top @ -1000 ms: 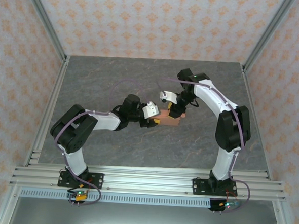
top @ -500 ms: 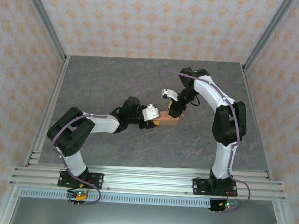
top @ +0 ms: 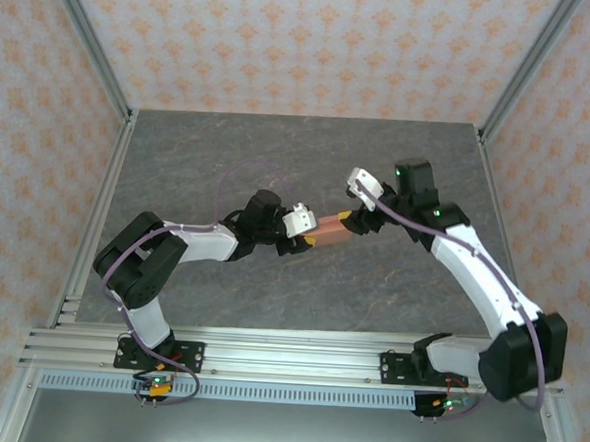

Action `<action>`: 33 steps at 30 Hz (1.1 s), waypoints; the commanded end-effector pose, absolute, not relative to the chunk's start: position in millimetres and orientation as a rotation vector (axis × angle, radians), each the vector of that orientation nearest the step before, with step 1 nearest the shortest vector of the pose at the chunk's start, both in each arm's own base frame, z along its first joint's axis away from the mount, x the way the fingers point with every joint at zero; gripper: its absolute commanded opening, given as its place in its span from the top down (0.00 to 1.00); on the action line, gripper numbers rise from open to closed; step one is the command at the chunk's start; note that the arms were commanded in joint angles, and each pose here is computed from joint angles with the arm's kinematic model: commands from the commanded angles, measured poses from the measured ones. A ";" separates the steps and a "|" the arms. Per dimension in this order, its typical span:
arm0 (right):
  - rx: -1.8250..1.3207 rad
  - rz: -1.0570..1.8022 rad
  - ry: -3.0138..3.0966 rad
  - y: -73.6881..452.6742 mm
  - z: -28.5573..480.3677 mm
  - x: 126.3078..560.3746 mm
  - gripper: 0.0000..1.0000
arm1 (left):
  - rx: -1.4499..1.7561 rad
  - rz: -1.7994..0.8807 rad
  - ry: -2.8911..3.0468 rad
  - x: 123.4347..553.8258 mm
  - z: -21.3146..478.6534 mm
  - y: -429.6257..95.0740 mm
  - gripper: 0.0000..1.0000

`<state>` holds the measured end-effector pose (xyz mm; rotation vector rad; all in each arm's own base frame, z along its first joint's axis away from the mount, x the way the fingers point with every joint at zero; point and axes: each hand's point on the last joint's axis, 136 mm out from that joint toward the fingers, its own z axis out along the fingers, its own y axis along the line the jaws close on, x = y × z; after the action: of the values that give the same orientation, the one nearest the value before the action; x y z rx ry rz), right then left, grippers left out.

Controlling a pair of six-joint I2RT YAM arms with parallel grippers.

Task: Fold the paper box

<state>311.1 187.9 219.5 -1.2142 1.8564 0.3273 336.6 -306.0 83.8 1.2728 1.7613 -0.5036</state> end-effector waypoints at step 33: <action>-0.987 0.424 2.146 174.5 156.0 329.7 0.90 | 1.292 -0.507 1.801 339.5 87.0 -309.0 0.54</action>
<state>329.6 164.8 130.6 -1.0215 2.1948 0.3497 335.8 -305.6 82.1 1.2909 1.8059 -0.5103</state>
